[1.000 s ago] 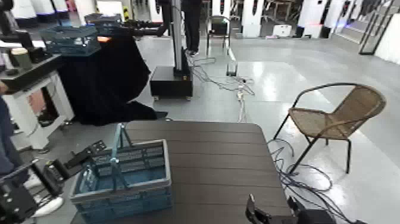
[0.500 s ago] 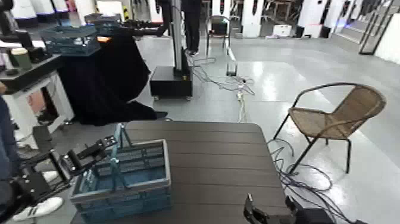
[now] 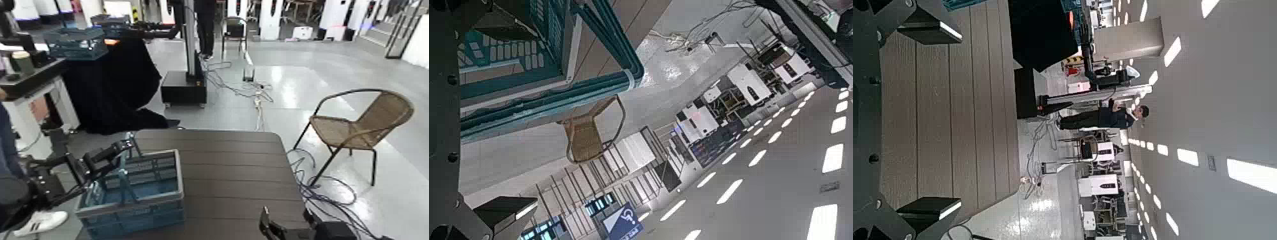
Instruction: Grasp the handle of the crate.
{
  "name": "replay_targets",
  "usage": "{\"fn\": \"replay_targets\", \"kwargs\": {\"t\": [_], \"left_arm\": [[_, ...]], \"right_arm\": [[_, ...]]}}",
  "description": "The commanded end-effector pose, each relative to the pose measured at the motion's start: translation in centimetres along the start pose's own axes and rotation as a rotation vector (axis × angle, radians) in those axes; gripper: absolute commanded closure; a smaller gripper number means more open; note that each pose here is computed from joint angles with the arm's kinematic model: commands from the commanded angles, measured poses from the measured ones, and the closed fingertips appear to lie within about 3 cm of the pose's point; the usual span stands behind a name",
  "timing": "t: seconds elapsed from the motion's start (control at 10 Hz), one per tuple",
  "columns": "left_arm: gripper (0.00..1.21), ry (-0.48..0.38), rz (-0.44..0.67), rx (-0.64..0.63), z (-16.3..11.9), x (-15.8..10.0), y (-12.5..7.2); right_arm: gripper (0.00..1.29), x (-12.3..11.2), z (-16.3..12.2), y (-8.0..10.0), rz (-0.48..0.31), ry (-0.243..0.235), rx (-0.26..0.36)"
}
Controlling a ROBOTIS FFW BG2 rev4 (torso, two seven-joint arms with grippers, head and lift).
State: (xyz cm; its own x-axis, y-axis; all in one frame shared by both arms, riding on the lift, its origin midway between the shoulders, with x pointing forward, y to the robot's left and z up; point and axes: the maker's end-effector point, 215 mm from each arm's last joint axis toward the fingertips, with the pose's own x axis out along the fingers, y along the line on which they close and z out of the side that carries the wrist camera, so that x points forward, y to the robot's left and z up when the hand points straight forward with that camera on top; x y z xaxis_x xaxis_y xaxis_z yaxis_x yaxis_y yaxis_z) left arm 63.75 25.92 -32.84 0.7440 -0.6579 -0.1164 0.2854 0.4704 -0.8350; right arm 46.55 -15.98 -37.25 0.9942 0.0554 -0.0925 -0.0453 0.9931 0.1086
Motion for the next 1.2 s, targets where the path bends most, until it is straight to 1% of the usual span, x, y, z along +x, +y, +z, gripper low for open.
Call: {"fn": "replay_targets", "kwargs": {"t": [0.1, 0.2, 0.3, 0.4, 0.5, 0.7, 1.0, 1.2], "left_arm": [[0.24, 0.033, -0.017, -0.013, -0.6, 0.7, -0.3], [0.52, 0.038, -0.016, -0.014, -0.5, 0.8, -0.3], [0.85, 0.036, -0.014, -0.016, -0.4, 0.7, -0.1], [0.99, 0.039, -0.014, -0.02, -0.6, 0.8, -0.1], [1.09, 0.042, -0.011, -0.024, -0.7, 0.7, 0.1], [1.19, 0.046, -0.006, -0.036, -1.0, 0.6, 0.5], [1.19, 0.059, -0.023, -0.049, -2.2, 0.8, 0.2], [1.19, 0.061, -0.048, -0.05, -2.8, 0.9, -0.8]], "right_arm": [[0.15, 0.0, -0.1, 0.0, 0.001, 0.0, 0.003], [0.15, 0.0, 0.0, 0.0, 0.001, -0.002, 0.006], [0.15, 0.0, 0.0, 0.1, 0.003, -0.001, 0.008], [0.15, 0.1, 0.0, 0.0, 0.002, -0.003, 0.009], [0.15, 0.1, -0.1, 0.0, 0.002, -0.001, 0.01], [0.15, 0.1, -0.2, 0.0, 0.003, 0.0, 0.015], [0.15, 0.1, -0.2, -0.1, 0.005, 0.0, 0.016], [0.15, 0.1, -0.3, -0.2, 0.003, 0.001, 0.015]]}}
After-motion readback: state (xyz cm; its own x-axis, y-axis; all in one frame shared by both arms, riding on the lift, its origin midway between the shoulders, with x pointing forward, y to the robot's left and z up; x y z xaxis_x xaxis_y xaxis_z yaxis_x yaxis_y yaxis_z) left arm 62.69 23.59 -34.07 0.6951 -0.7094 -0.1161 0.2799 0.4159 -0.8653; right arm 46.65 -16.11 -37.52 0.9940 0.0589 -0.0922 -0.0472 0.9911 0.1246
